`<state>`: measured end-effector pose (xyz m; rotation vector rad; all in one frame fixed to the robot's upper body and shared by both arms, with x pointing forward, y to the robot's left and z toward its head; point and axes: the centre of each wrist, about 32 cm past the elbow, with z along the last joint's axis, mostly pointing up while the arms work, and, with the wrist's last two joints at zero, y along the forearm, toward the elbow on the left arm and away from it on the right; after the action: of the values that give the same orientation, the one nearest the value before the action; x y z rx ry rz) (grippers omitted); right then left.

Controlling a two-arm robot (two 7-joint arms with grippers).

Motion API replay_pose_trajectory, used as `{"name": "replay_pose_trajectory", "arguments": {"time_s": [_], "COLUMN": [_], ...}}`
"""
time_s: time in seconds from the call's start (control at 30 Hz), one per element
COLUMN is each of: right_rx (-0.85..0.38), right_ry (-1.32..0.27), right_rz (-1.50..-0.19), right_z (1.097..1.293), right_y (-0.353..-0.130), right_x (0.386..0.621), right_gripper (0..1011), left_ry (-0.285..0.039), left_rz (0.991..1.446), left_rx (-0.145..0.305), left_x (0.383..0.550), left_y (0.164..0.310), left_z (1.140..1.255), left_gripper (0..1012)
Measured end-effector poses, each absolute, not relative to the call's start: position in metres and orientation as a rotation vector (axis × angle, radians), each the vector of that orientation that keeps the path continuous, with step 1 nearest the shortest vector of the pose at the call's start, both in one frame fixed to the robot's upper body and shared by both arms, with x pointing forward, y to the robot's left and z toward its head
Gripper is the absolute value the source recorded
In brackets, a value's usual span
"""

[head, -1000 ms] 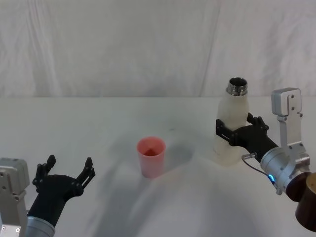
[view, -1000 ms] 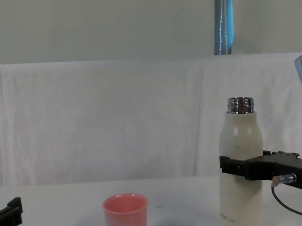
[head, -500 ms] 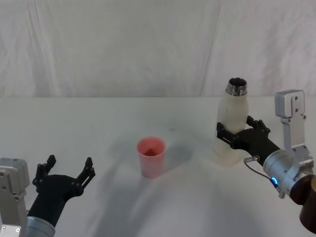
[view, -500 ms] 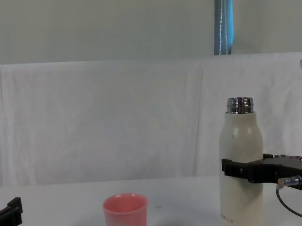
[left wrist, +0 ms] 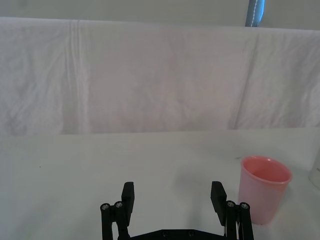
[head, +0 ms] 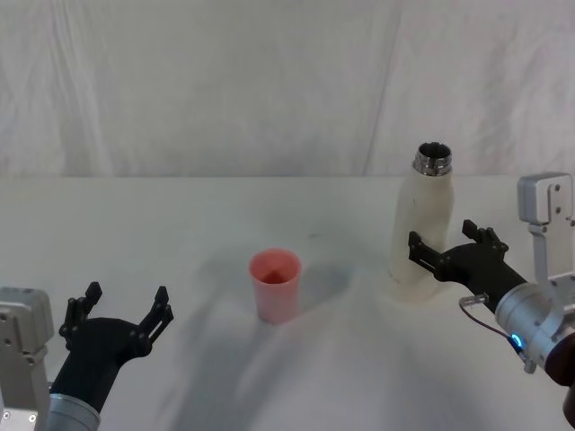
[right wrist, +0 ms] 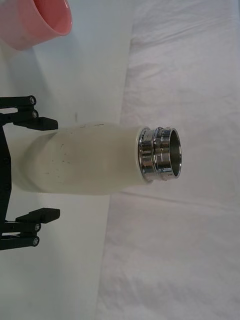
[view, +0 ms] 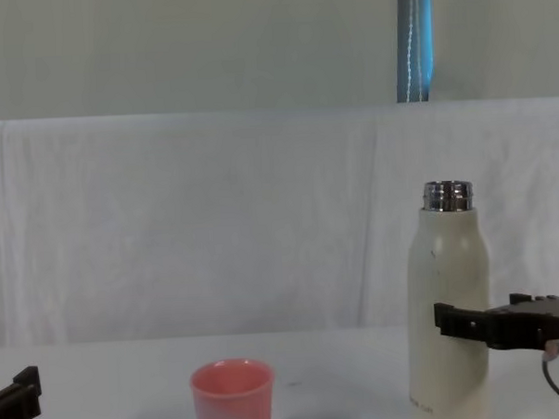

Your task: Grasp the thermos with one hand and pour water into the cup lid.

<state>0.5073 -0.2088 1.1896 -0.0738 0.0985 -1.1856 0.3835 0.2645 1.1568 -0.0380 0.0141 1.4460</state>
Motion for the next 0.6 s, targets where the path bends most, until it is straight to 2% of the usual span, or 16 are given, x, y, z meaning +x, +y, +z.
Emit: {"name": "replay_pose_trajectory", "arguments": {"time_s": [0.33, 0.6], "right_rx": [-0.047, 0.069], "right_ry": [0.109, 0.110], "right_rz": [-1.204, -1.235], "right_z": [1.191, 1.181], "right_y": [-0.215, -0.216], "right_x": [0.492, 0.475], "right_gripper": [1001, 1001], "left_ry": [0.014, 0.014], "left_rz": [1.446, 1.446], "left_rx": [-0.038, -0.038], "left_x": [0.384, 0.384], "left_y": [0.265, 0.265], "left_z": [1.157, 1.157], "left_gripper": [1001, 1001]}}
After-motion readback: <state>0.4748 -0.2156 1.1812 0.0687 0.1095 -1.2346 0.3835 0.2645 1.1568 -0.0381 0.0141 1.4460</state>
